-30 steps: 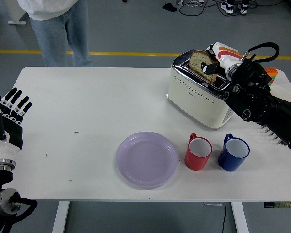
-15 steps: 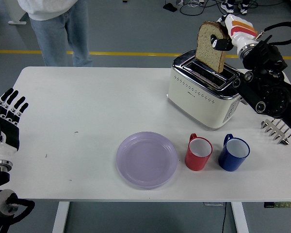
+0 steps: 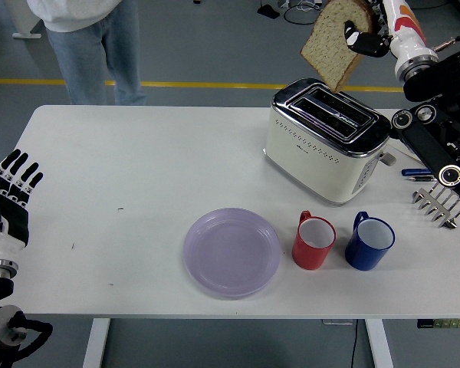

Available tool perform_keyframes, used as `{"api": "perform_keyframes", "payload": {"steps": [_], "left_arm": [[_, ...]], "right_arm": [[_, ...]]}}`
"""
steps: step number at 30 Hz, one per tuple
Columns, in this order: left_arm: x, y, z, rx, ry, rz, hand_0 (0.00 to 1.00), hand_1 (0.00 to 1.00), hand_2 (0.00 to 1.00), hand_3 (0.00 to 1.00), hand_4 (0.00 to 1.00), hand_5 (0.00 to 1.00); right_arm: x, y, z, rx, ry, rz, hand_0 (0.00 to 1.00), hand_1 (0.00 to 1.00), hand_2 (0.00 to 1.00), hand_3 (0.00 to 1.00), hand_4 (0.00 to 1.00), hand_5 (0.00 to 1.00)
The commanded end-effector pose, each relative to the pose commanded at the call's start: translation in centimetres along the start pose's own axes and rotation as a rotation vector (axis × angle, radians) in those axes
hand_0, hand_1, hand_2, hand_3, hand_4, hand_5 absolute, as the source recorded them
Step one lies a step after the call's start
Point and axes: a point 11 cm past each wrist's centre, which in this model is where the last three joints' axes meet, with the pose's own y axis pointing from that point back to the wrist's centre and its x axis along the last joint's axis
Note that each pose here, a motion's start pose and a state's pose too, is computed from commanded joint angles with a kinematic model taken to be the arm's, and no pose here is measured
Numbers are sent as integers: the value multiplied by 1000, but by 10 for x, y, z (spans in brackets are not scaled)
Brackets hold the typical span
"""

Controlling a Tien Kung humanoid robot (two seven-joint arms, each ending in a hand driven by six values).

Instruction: Push plate across desktop,pick up the break from the machine,place the break in the plate

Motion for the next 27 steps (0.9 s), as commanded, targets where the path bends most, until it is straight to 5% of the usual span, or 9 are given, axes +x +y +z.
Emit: {"api": "perform_keyframes", "payload": {"steps": [13, 20, 27], "left_arm": [[20, -2, -20, 70, -27, 40, 772, 764, 825, 739, 483, 998], [30, 0, -34, 126, -20, 60, 774, 763, 824, 747, 482, 998], [29, -1, -33, 122, -22, 59, 774, 764, 824, 747, 484, 998]], "right_arm": [[-106, 59, 11, -61, -150, -447, 64, 159, 366, 461, 352, 2], [-149, 89, 38, -143, -188, -538, 61, 158, 364, 458, 350, 2], [-171, 111, 57, -192, -194, -591, 60, 155, 364, 457, 364, 2]]}}
